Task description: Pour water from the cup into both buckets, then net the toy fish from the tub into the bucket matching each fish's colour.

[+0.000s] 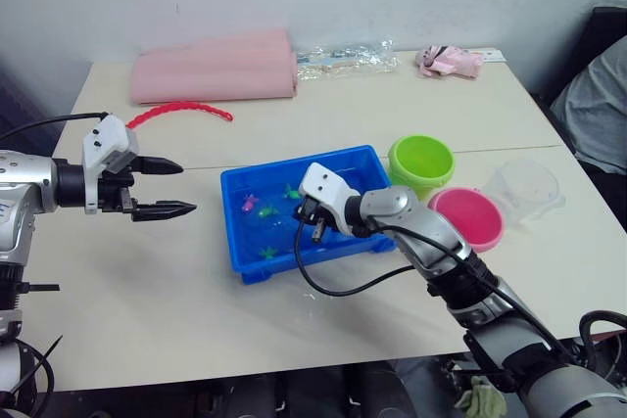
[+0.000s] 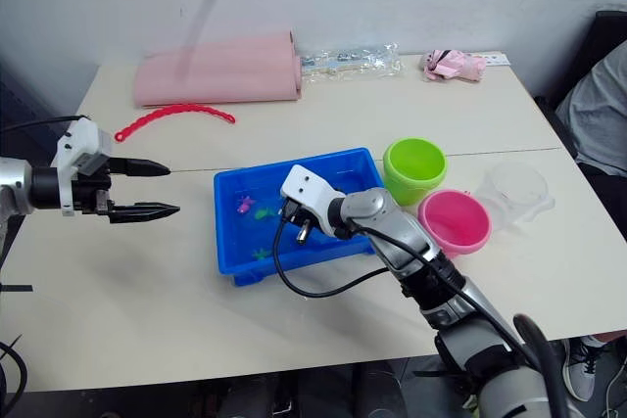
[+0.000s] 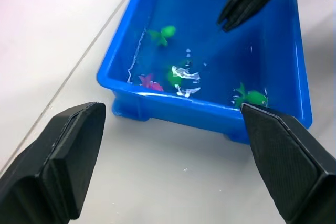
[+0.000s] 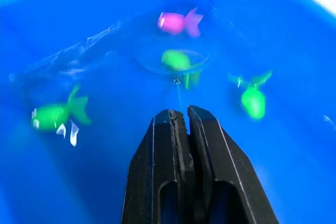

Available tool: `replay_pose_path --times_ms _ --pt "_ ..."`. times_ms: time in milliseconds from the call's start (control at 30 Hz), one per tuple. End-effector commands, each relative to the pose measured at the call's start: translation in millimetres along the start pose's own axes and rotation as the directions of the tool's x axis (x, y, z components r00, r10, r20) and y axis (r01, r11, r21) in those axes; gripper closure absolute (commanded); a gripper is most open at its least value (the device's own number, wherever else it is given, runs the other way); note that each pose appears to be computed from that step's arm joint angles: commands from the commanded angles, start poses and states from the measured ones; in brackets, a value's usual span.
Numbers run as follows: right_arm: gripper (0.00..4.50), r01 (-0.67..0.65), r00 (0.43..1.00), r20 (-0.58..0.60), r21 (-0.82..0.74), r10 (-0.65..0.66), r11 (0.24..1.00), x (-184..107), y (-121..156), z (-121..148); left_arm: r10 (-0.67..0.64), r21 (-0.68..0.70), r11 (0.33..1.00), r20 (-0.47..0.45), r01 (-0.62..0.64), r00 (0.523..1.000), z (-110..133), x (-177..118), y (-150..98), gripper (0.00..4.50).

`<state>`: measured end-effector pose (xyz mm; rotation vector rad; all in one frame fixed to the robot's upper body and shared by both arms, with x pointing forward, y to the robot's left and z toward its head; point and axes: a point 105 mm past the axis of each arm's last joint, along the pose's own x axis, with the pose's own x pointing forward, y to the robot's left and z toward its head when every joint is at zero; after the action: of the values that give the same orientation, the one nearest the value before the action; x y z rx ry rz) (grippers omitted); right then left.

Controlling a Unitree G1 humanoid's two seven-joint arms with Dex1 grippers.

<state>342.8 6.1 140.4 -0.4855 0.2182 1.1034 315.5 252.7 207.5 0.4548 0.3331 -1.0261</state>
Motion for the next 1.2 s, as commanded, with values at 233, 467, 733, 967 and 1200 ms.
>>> replay_pose_path --times_ms 233,467,733,967,1200 --pt "4.50 0.000 0.990 0.144 -0.035 0.005 0.999 -7.3 3.6 13.3 -0.002 0.037 0.999 0.006 0.001 1.000 13.4 -8.0 8.8 0.02" --pt "4.50 0.007 0.994 0.107 -0.031 -0.003 0.999 -11.8 1.4 1.6 -0.004 0.032 0.999 0.006 0.004 1.000 11.2 -9.1 8.5 0.02" --pt "4.50 -0.016 0.981 0.194 0.010 0.014 1.000 -31.8 0.6 3.1 -0.004 0.023 1.000 0.023 0.003 1.000 11.4 -7.5 8.3 0.02" --pt "4.50 -0.075 0.967 0.246 0.049 0.061 0.996 -56.9 5.4 -0.6 -0.016 0.015 1.000 0.046 0.015 0.999 10.9 -4.5 6.5 0.02" --pt "4.50 -0.060 0.949 0.310 0.013 0.053 0.998 -99.3 9.8 3.6 -0.114 0.062 0.993 0.196 0.104 0.974 30.0 3.6 -8.2 0.02"
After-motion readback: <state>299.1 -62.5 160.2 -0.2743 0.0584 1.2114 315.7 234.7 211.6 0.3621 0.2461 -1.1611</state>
